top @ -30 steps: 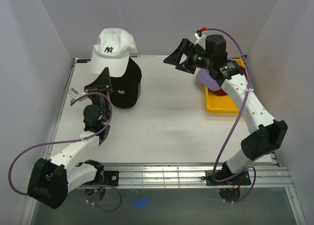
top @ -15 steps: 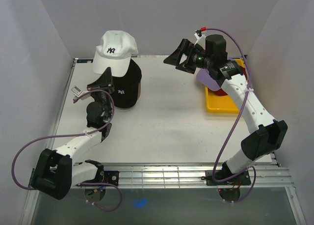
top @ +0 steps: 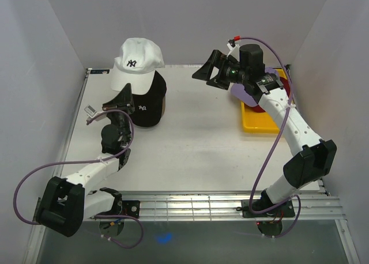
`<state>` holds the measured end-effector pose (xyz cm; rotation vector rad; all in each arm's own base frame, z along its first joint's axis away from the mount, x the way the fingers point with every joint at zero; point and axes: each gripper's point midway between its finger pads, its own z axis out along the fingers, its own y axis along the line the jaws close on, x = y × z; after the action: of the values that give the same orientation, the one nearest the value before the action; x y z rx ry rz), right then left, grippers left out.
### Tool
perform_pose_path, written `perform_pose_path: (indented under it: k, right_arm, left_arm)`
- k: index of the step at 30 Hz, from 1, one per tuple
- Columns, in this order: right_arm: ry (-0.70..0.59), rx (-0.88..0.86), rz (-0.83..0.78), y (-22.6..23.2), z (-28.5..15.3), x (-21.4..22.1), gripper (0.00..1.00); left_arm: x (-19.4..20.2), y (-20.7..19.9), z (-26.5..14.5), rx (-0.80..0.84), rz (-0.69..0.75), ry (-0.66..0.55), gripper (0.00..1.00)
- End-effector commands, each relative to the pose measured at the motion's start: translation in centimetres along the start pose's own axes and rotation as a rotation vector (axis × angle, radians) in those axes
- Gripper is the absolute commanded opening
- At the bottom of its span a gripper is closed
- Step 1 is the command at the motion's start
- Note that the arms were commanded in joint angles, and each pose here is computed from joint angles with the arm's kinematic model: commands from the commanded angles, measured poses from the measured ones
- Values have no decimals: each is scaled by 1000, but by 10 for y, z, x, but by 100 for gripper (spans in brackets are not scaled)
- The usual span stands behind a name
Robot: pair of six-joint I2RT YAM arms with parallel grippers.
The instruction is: Stack the hats
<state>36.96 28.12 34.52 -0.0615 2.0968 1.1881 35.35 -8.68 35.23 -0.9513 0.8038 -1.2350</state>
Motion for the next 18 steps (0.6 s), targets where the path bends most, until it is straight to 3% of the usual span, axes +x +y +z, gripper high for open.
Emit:
perform_pose_path:
  k: [1, 18]
  right_arm:
    - [-36, -48, -46, 15, -7, -6, 100]
    - [-29, -32, -43, 4, -6, 3, 100]
  left_arm:
    - [-9, -20, -9, 72, -54, -7, 0]
    - [-16, 13, -39, 20, -64, 11, 0]
